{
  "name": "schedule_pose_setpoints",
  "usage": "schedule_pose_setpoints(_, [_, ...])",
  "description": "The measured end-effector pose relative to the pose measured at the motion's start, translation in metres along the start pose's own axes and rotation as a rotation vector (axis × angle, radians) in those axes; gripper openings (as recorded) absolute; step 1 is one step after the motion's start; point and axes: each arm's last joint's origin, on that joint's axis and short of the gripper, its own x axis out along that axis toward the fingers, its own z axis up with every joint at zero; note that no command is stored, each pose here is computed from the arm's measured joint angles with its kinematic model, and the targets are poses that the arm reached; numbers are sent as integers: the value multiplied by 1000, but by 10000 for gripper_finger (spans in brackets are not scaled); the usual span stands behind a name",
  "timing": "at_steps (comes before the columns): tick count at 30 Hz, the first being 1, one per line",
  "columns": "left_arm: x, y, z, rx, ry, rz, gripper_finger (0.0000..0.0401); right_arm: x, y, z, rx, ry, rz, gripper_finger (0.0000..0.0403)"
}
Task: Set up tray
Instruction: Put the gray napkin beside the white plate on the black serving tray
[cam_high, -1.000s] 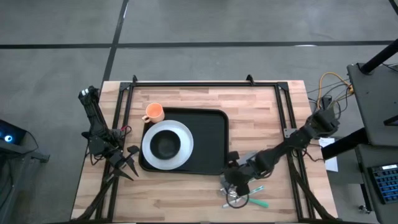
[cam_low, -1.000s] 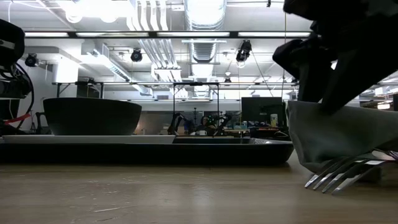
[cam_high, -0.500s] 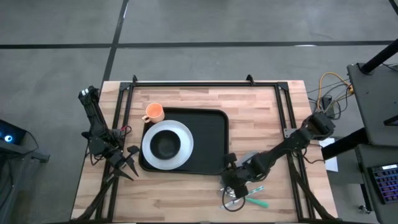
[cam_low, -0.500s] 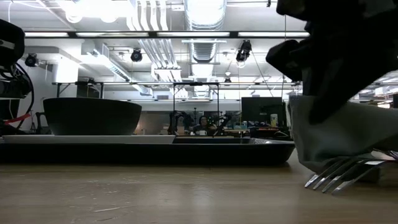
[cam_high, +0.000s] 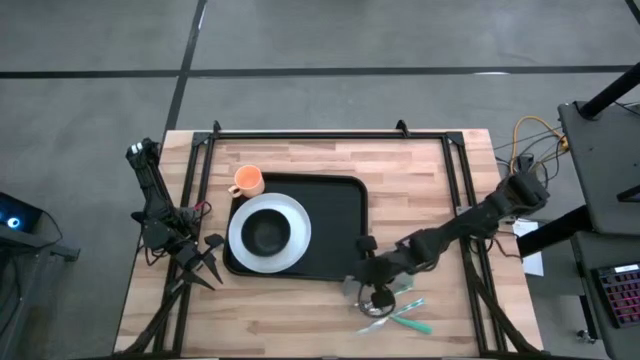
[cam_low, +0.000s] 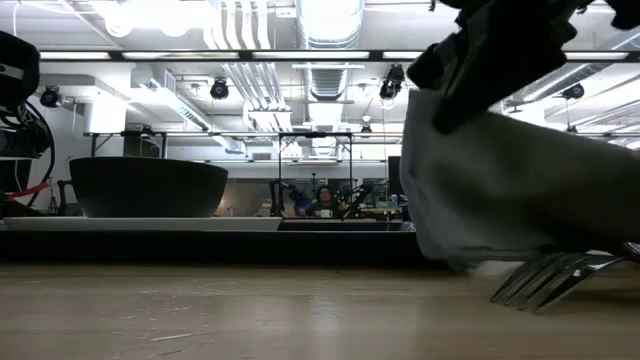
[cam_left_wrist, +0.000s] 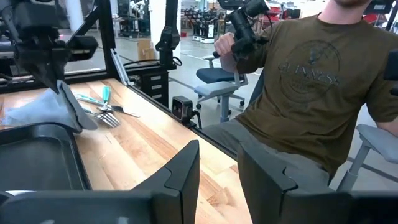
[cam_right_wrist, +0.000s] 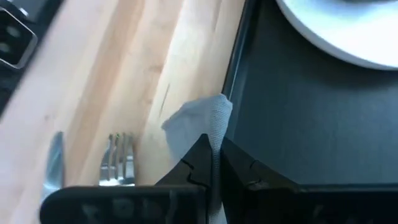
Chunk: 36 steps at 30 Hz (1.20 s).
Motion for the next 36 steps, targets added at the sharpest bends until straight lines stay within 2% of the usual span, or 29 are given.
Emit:
schedule_pose_setpoints(7, [0, 0, 0, 0, 0, 0, 91, -31, -7, -6, -9, -186, 18, 8])
schedule_pose_setpoints(11, [0, 0, 0, 1, 2, 0, 91, -50, -20, -14, 8, -231, -158, 8])
schedule_pose_setpoints(18, [0, 0, 0, 2, 5, 0, 91, -78, -58, -26, 100, -202, -530, 8])
schedule_pose_setpoints(23, [0, 0, 0, 2, 6, 1, 91, -77, -89, -27, 151, -162, -669, 8])
schedule_pose_setpoints(30, [0, 0, 0, 2, 6, 1, 91, -55, -134, -36, 164, -37, -823, 8])
schedule_pose_setpoints(36, [0, 0, 0, 2, 5, 1, 91, -47, -157, -25, 86, -112, -870, 8])
